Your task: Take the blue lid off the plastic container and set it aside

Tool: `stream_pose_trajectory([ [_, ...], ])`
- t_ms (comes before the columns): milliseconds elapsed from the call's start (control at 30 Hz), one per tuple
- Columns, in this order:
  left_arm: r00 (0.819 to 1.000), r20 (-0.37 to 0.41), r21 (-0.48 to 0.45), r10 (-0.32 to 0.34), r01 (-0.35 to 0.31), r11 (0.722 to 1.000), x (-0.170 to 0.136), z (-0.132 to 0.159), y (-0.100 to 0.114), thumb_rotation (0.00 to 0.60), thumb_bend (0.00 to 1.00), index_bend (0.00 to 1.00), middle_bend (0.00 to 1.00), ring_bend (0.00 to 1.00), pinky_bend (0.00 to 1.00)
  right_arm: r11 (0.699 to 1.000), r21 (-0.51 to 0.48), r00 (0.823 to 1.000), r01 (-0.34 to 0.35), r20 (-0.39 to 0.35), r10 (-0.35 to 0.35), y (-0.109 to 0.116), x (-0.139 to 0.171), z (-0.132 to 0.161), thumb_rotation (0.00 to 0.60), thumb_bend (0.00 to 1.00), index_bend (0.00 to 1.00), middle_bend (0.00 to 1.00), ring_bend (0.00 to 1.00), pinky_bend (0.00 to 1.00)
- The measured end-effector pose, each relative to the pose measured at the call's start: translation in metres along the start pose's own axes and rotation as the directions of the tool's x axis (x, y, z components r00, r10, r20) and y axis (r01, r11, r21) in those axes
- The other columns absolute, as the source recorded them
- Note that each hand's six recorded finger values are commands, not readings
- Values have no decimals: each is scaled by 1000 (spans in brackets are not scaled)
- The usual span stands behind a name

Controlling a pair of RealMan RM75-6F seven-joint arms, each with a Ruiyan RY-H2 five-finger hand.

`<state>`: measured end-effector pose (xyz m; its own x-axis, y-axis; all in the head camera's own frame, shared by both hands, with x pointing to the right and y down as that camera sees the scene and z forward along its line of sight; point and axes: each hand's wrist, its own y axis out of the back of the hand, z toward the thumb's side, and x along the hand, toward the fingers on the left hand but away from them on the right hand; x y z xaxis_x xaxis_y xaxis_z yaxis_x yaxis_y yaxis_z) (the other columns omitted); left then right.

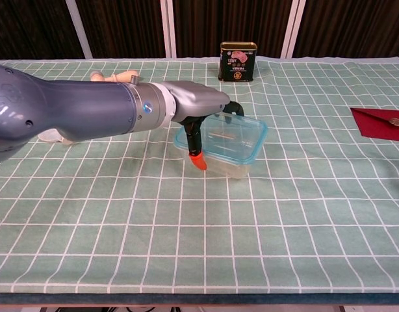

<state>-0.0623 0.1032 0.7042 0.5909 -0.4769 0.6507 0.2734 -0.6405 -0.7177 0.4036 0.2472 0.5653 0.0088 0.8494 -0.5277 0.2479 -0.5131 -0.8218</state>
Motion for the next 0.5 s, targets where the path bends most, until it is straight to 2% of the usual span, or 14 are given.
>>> stream_pose_trajectory([
  [200,997,79,-18,-28,29,999,-4,7,-2,600,129,280,265,291,411,1000,5,998,-25,-59,26,-12,-11,32,600,235,0,0,0,0],
  [500,992,116,-17,-46,48,999,-3,12,-1,600,129,279,265,287,411,998,-16,981,-68,-182,64,-48,-36,106,600,235,0,0,0,0],
])
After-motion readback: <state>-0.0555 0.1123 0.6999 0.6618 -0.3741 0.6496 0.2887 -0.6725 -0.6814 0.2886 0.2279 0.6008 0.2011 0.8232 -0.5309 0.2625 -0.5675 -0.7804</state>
